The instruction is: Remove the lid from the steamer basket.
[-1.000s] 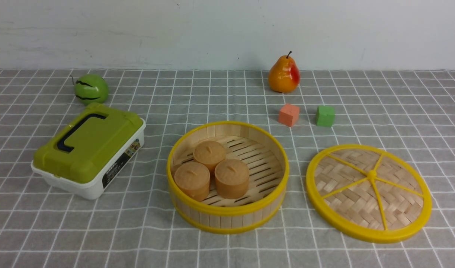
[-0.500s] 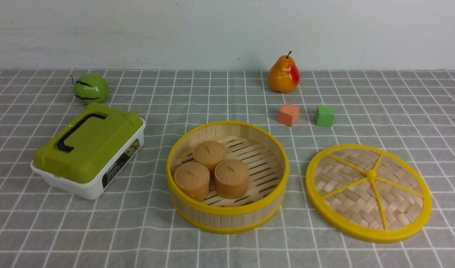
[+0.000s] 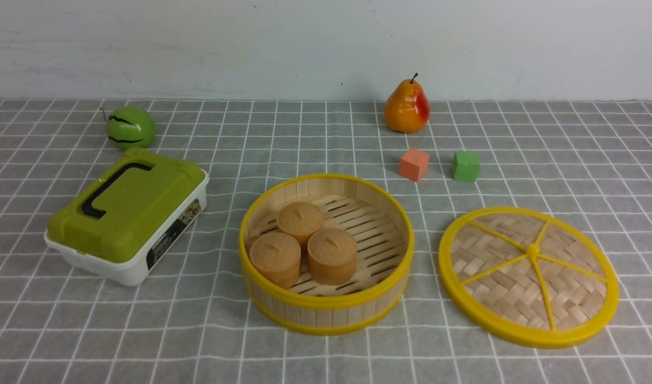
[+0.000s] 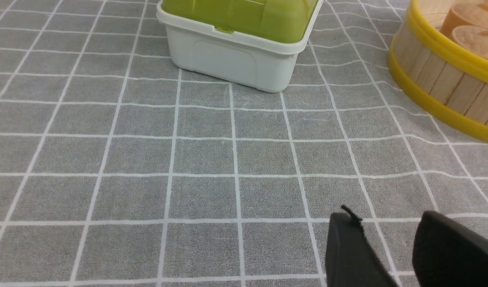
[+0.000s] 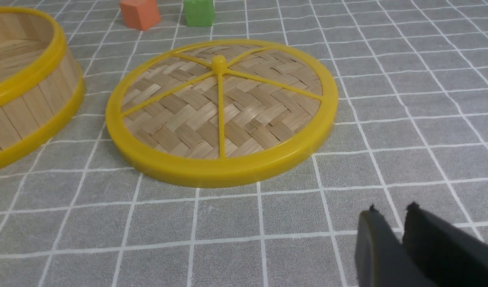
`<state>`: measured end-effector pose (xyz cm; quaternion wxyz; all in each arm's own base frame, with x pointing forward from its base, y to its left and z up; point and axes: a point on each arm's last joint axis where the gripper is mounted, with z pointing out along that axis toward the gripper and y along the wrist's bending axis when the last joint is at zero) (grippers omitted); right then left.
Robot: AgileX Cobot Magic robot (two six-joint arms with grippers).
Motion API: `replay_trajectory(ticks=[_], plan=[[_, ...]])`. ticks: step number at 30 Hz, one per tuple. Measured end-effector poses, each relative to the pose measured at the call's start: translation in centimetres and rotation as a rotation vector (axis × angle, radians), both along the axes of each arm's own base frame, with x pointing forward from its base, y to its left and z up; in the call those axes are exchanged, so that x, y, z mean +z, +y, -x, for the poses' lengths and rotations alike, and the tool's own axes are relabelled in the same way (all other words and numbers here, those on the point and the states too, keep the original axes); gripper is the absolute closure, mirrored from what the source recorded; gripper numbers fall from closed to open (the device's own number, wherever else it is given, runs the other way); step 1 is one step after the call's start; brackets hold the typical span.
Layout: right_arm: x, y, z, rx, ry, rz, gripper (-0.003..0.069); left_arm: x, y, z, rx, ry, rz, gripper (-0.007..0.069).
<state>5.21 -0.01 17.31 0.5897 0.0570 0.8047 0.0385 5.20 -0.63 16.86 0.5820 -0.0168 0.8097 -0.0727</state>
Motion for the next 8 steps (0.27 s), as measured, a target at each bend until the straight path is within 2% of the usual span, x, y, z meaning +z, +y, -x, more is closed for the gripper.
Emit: replay_trajectory(ticks=[8], plan=[[0.00, 0.00, 0.00, 0.000, 0.000, 0.000, 0.0561, 0.00, 0.00, 0.00, 0.000, 0.000, 0.000, 0.0386]])
